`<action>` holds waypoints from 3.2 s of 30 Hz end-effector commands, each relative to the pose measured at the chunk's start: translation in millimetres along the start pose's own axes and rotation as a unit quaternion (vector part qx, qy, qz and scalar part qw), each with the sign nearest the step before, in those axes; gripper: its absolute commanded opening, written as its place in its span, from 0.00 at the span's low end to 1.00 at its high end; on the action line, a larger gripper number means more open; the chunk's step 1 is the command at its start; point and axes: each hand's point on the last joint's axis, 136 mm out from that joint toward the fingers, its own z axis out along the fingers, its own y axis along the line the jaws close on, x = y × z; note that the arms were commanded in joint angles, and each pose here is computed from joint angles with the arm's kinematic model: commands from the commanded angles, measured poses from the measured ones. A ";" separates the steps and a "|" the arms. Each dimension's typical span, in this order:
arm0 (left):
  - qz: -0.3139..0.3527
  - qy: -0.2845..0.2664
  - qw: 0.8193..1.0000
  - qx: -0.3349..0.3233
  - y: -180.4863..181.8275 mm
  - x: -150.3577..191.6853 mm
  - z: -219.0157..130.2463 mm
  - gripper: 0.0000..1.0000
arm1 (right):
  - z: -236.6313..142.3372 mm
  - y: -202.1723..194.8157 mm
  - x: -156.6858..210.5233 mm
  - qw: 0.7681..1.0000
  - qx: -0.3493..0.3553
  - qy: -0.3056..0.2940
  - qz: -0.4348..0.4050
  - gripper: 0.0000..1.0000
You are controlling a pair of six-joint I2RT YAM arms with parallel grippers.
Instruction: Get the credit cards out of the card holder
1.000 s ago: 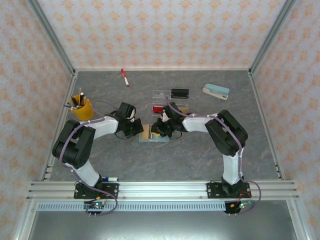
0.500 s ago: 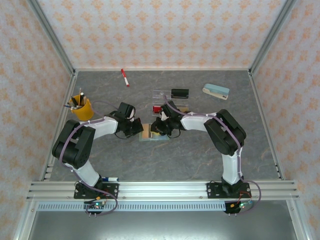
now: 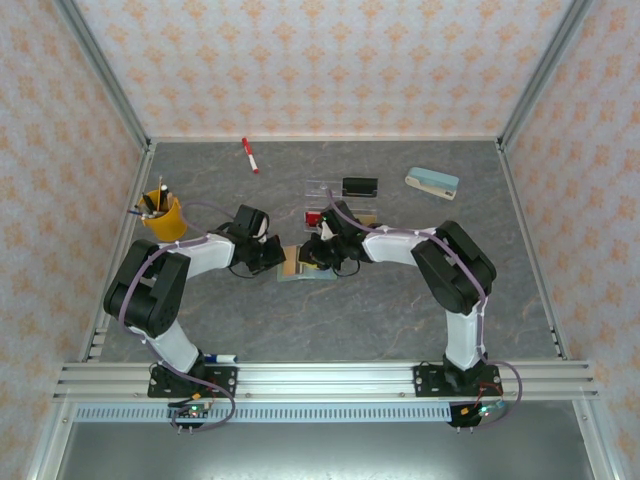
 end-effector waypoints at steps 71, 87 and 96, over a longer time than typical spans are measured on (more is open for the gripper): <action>-0.006 0.032 0.999 -0.011 12.7 26.7 -24.3 0.14 | -21.6 -24.2 15.7 0.999 0.025 -0.027 0.005 0.00; -0.023 0.031 0.999 0.032 1.6 25.5 -16.4 0.16 | 3.2 0.8 -4.6 1.000 -0.004 -0.013 -0.027 0.16; -0.043 0.054 0.998 -0.007 23.3 35.4 -1.4 0.11 | 13.9 -4.5 -15.3 0.999 0.014 -0.020 -0.031 0.15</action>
